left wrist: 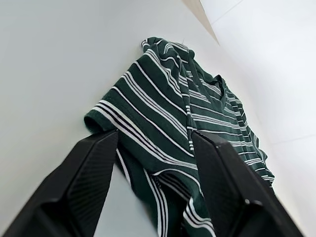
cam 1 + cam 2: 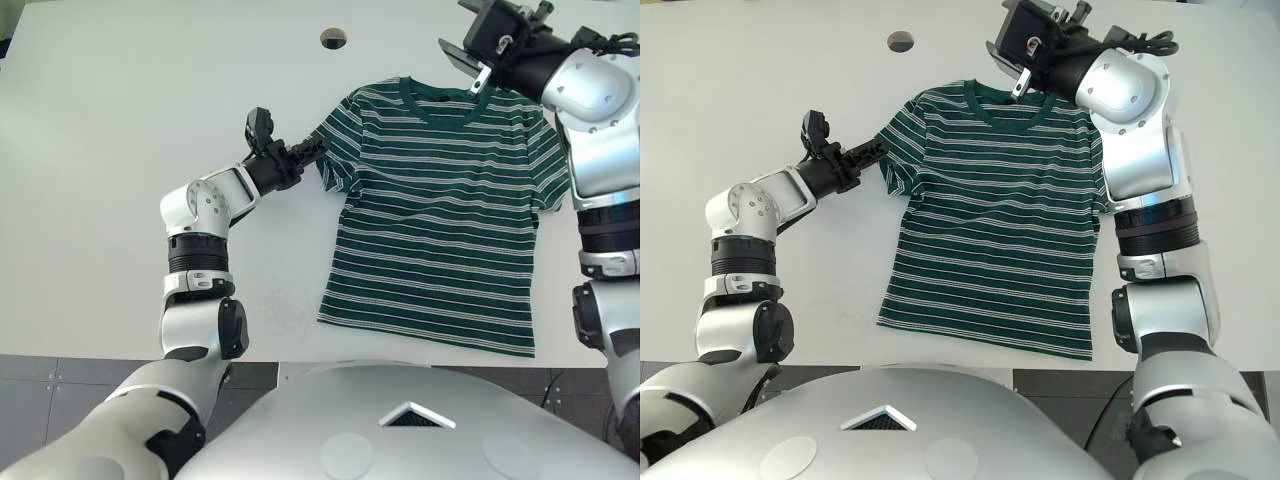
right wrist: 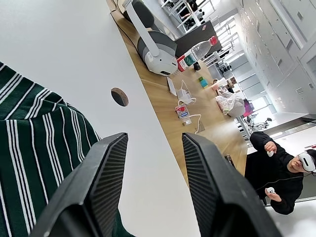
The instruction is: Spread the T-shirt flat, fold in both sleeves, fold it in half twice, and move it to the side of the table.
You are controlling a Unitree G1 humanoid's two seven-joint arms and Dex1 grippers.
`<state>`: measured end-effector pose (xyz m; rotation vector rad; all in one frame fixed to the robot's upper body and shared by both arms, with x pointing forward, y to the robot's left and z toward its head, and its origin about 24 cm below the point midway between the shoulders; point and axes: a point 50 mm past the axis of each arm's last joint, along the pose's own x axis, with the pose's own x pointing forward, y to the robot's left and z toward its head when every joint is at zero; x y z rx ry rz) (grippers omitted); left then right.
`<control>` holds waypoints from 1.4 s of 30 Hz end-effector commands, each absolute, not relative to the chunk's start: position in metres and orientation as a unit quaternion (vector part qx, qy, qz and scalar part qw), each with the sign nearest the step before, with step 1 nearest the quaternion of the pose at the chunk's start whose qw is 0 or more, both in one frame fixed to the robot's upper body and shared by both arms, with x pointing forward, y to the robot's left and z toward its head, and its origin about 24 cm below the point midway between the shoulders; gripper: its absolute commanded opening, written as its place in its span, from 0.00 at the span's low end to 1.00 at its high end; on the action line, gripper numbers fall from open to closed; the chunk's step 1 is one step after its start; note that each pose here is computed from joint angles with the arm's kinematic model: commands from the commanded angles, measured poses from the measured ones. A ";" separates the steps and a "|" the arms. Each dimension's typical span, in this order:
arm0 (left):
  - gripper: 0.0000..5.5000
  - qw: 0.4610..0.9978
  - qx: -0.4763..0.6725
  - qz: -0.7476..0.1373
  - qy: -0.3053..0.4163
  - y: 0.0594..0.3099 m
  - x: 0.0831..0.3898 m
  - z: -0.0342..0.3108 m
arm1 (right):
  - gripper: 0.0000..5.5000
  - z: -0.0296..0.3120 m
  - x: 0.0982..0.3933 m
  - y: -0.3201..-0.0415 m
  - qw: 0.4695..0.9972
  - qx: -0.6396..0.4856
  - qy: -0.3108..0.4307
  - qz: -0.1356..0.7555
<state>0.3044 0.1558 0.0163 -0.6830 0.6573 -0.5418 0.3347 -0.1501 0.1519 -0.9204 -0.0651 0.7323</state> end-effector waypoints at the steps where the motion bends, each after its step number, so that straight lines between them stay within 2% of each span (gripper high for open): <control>1: 0.47 0.846 -0.325 -0.228 0.356 0.155 0.292 -0.007 | 0.37 0.151 0.336 -0.149 0.826 -0.437 -0.028 0.355; 8: 0.26 0.848 -0.320 -0.234 0.351 0.156 0.292 -0.010 | 0.37 0.151 0.336 -0.147 0.825 -0.435 -0.033 0.358; 9: 0.20 0.849 -0.319 -0.234 0.350 0.156 0.293 -0.010 | 0.37 0.151 0.336 -0.147 0.825 -0.435 -0.033 0.358; 16: 0.03 0.852 -0.323 -0.226 0.343 0.158 0.295 -0.011 | 0.37 0.150 0.337 -0.146 0.826 -0.431 -0.034 0.360; 25: 0.02 0.862 -0.316 -0.228 0.324 0.163 0.300 -0.002 | 0.37 0.149 0.337 -0.146 0.825 -0.432 -0.032 0.363; 42: 0.02 0.886 -0.325 -0.189 0.271 0.208 0.311 0.024 | 0.37 0.141 0.336 -0.142 0.826 -0.425 -0.028 0.369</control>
